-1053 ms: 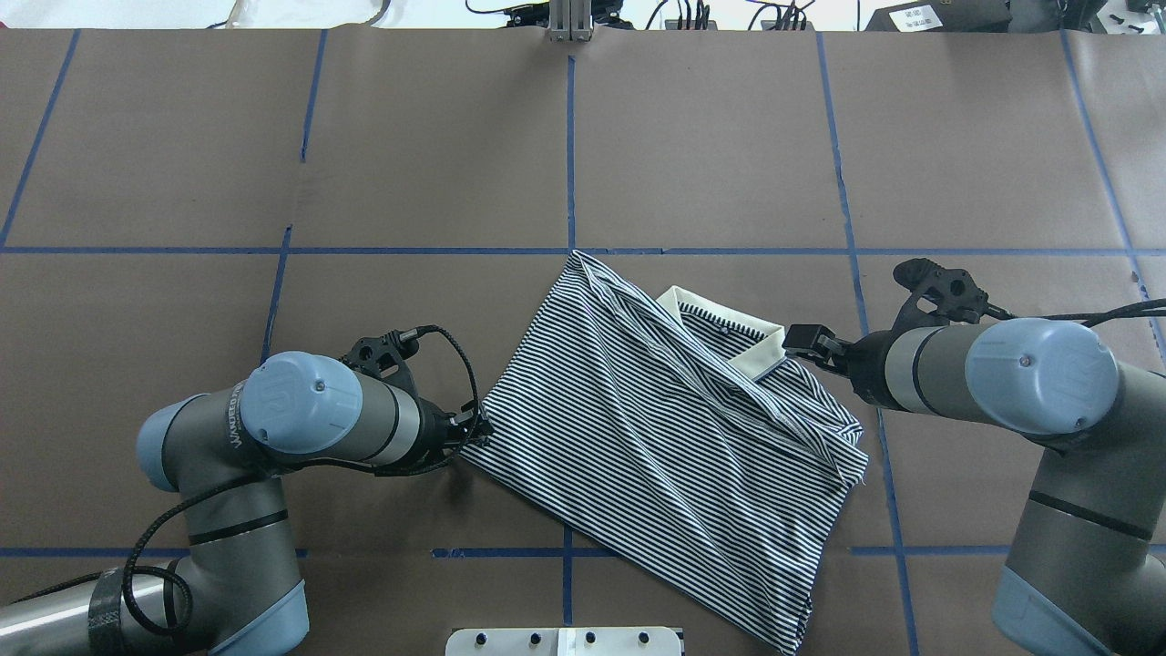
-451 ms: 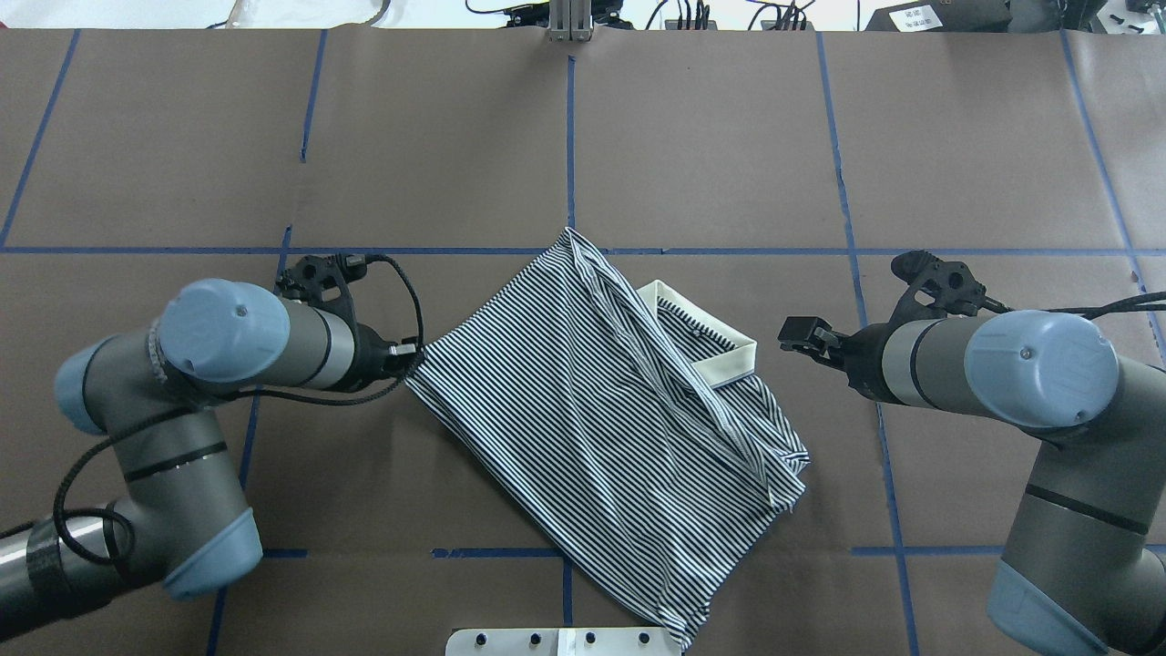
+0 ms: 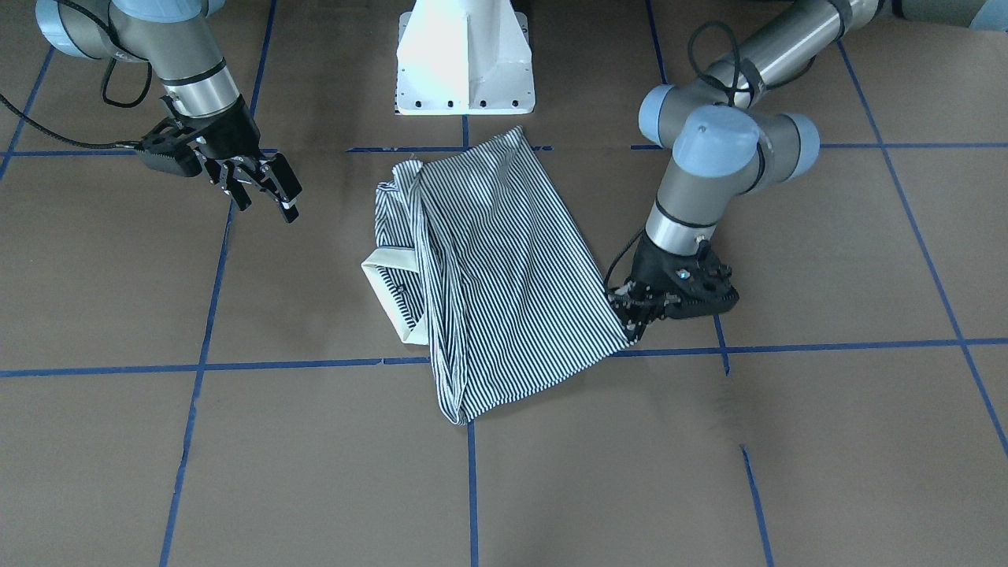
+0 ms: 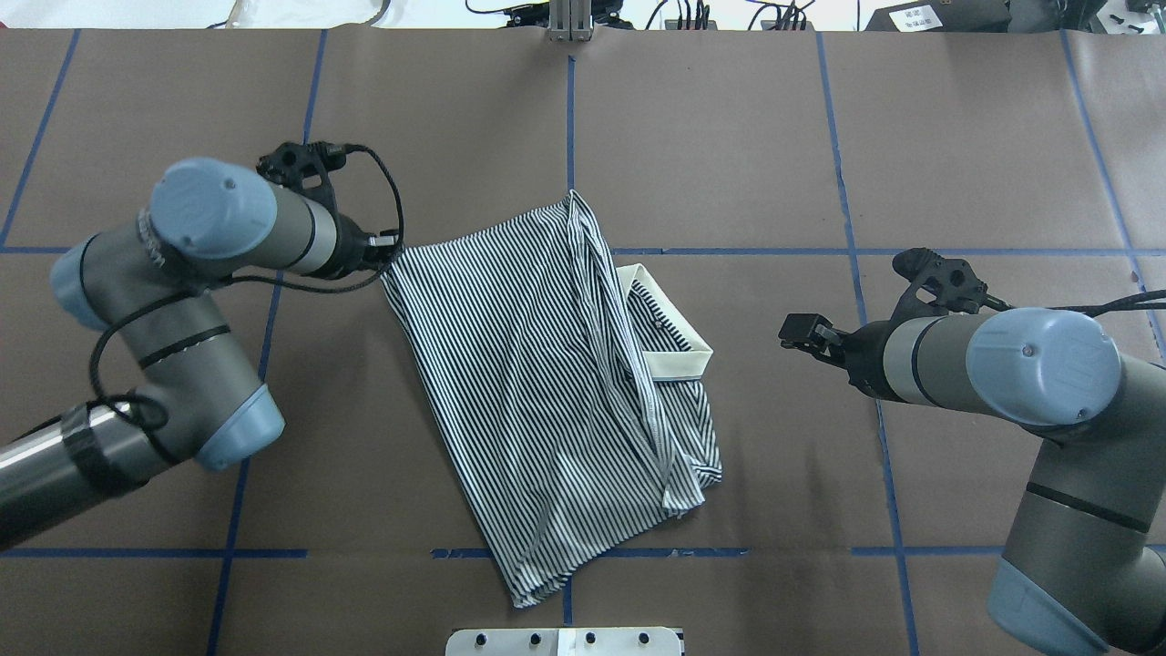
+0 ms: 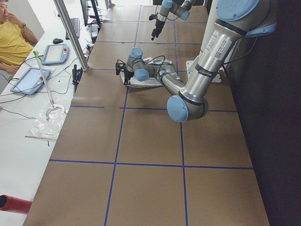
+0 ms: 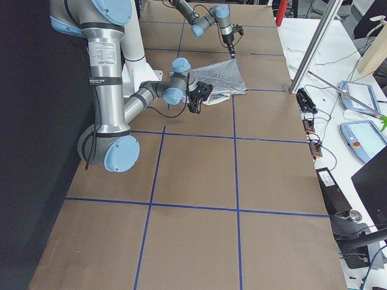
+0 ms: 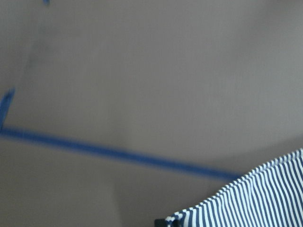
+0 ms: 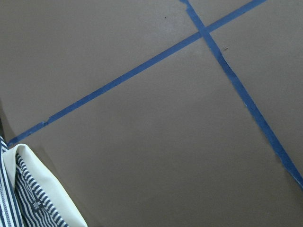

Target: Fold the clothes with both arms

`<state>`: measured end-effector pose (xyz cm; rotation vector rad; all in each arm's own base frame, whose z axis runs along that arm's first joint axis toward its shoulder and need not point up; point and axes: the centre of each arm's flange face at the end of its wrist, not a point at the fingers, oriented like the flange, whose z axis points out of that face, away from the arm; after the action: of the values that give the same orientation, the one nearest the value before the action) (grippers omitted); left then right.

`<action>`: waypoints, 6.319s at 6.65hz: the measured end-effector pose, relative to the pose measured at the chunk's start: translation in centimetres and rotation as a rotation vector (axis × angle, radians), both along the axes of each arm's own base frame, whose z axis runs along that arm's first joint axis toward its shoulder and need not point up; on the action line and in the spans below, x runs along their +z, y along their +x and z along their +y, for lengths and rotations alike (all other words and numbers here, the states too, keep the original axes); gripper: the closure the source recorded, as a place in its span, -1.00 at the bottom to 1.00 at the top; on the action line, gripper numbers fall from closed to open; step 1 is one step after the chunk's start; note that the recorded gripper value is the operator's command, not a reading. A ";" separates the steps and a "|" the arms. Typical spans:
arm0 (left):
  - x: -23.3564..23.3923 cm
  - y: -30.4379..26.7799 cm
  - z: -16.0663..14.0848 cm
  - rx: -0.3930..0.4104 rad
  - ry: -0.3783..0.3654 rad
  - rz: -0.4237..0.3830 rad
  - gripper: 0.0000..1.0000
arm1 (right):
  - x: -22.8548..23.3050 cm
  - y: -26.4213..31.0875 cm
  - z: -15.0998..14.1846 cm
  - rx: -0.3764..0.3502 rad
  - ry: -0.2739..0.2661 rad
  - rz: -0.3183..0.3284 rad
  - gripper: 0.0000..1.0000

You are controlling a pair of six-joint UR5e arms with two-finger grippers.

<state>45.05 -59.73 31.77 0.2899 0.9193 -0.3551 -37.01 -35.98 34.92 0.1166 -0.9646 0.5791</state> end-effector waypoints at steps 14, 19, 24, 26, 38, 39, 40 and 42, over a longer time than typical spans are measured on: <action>3.6 -13.2 -6.8 0.021 0.083 0.110 -0.08 | -17.0 -30.4 -2.3 -0.349 -0.011 0.268 -1.00; 3.0 -13.2 -6.6 0.023 0.093 0.118 -0.08 | -12.3 -26.5 -1.6 -0.447 -0.002 0.309 -1.00; 2.2 -13.3 -6.4 0.024 0.100 0.124 -0.08 | -7.2 -17.0 -1.0 -0.479 0.075 0.320 -1.00; 1.9 -13.3 -6.3 0.025 0.104 0.127 -0.08 | -9.9 -17.9 -1.6 -0.336 -0.007 0.217 -0.81; 1.6 -13.7 -6.0 0.019 0.113 0.131 -0.08 | -11.4 -24.8 2.1 -0.029 -0.331 -0.027 1.00; 1.6 -13.9 -5.8 0.019 0.116 0.132 -0.08 | -11.2 -24.8 2.1 -0.035 -0.328 -0.025 1.00; 1.5 -13.9 -5.6 0.019 0.118 0.134 -0.08 | -11.2 -24.7 2.1 -0.040 -0.323 -0.027 1.00; 1.4 -14.0 -5.6 0.019 0.120 0.136 -0.08 | -11.9 -24.5 1.8 -0.051 -0.302 -0.033 1.00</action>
<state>31.05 -65.30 33.17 0.3700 1.0781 -0.3055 -61.49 -34.19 23.03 -0.1866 -0.8994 0.6747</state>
